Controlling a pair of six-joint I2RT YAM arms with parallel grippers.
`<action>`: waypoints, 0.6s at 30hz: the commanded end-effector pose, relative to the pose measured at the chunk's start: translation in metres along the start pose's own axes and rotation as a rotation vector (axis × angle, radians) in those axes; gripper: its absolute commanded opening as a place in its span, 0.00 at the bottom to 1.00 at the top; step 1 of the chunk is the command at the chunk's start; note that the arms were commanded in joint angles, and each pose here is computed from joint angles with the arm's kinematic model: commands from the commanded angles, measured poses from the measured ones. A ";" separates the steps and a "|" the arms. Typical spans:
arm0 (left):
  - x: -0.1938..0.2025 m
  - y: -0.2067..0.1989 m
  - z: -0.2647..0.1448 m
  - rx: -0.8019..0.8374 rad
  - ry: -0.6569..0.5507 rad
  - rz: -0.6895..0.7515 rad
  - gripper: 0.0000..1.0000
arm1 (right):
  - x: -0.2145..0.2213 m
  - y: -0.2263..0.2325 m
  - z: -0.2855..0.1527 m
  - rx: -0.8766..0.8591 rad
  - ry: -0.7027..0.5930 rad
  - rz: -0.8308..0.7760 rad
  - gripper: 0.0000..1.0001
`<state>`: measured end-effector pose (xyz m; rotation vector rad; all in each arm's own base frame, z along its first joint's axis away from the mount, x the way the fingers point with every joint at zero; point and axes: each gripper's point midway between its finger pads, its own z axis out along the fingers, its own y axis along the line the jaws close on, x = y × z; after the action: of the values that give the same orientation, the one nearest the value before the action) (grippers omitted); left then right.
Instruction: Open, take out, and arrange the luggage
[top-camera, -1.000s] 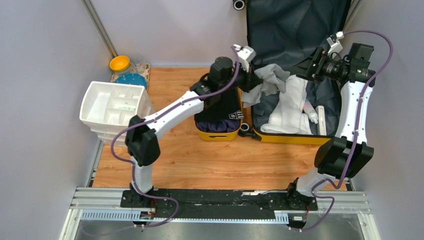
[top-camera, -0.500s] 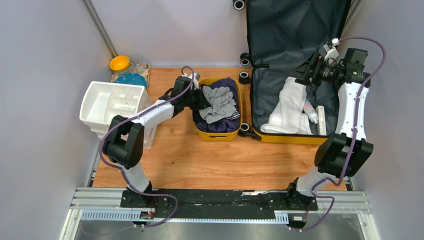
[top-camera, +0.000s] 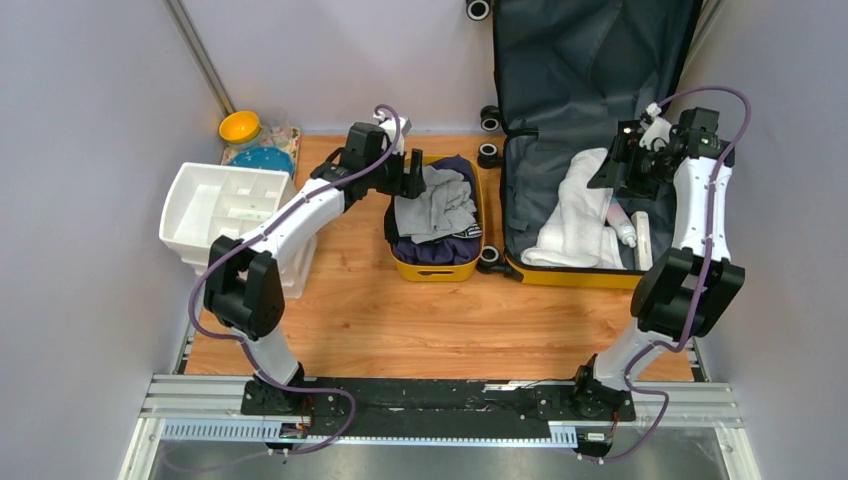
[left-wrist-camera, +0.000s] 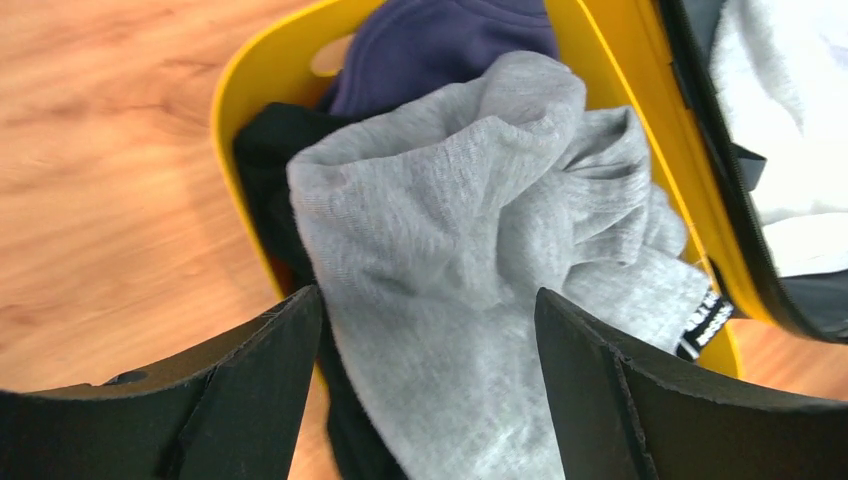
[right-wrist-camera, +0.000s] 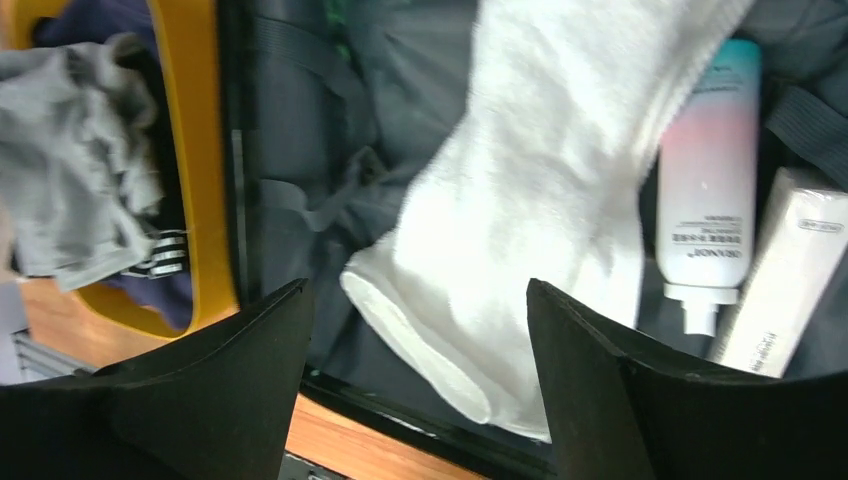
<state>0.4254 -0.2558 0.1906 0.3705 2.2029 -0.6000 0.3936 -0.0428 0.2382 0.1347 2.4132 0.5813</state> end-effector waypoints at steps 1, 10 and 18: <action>-0.039 0.013 -0.040 -0.086 -0.100 0.196 0.85 | 0.019 -0.033 0.016 0.149 0.107 -0.049 0.79; -0.051 -0.035 -0.061 0.167 -0.165 0.294 0.86 | -0.020 -0.065 0.066 0.228 0.033 -0.035 0.83; -0.039 -0.039 -0.066 0.197 -0.141 0.314 0.87 | -0.084 -0.115 0.113 0.346 -0.107 0.023 0.92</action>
<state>0.3990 -0.2572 0.2514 0.6846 1.9765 -0.6398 0.4900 -0.0965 0.1467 0.2495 2.5180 0.2594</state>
